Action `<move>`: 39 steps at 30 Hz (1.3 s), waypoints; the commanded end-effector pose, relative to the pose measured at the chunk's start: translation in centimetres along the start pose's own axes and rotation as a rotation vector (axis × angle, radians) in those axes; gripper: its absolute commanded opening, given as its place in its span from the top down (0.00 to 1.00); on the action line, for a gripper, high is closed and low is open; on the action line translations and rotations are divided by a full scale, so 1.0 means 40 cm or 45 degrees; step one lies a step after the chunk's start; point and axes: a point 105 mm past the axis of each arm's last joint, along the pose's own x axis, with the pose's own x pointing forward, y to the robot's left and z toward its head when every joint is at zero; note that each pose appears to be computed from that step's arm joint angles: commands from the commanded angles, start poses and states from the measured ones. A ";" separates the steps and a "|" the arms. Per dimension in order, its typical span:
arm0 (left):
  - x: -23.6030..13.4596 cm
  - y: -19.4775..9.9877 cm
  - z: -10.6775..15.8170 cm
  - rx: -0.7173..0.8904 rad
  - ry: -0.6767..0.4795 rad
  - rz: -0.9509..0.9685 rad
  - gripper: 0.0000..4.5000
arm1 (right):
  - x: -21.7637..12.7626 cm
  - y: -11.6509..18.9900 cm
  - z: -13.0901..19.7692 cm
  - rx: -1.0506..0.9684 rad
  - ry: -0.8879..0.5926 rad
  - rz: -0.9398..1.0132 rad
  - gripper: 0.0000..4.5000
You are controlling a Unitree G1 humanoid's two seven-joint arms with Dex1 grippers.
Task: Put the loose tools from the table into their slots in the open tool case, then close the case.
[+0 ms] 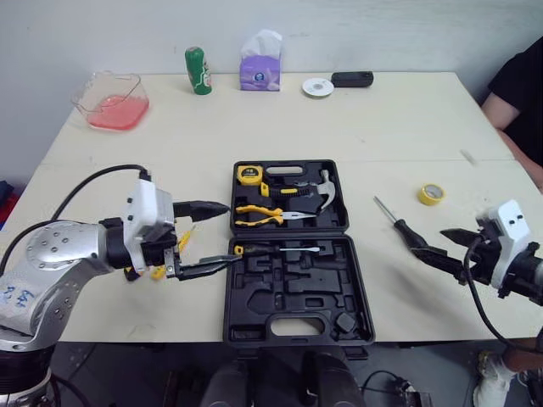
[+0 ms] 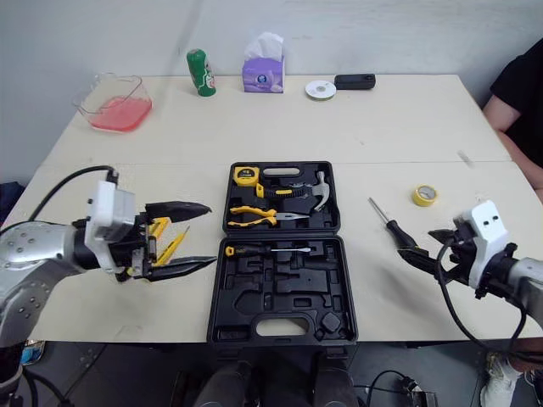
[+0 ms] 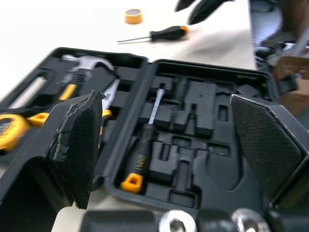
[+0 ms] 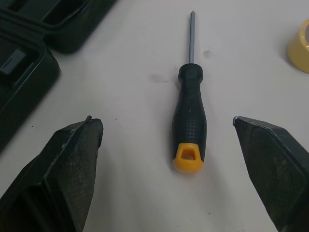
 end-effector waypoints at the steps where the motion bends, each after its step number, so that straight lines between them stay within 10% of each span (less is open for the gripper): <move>1: 0.023 -0.024 0.012 0.011 -0.024 -0.074 0.01 | 0.002 -0.015 0.004 -0.026 0.044 -0.015 0.00; 21: 0.044 -0.052 0.017 -0.014 -0.050 -0.134 0.01 | 0.061 -0.049 -0.041 0.000 0.109 -0.022 0.00; 29: 0.041 -0.058 0.005 -0.018 -0.047 -0.112 0.00 | 0.075 -0.057 -0.034 -0.036 0.082 -0.053 0.76; 39: 0.028 -0.053 0.007 -0.015 -0.081 -0.105 0.00 | 0.074 -0.059 0.010 -0.175 -0.053 -0.086 0.79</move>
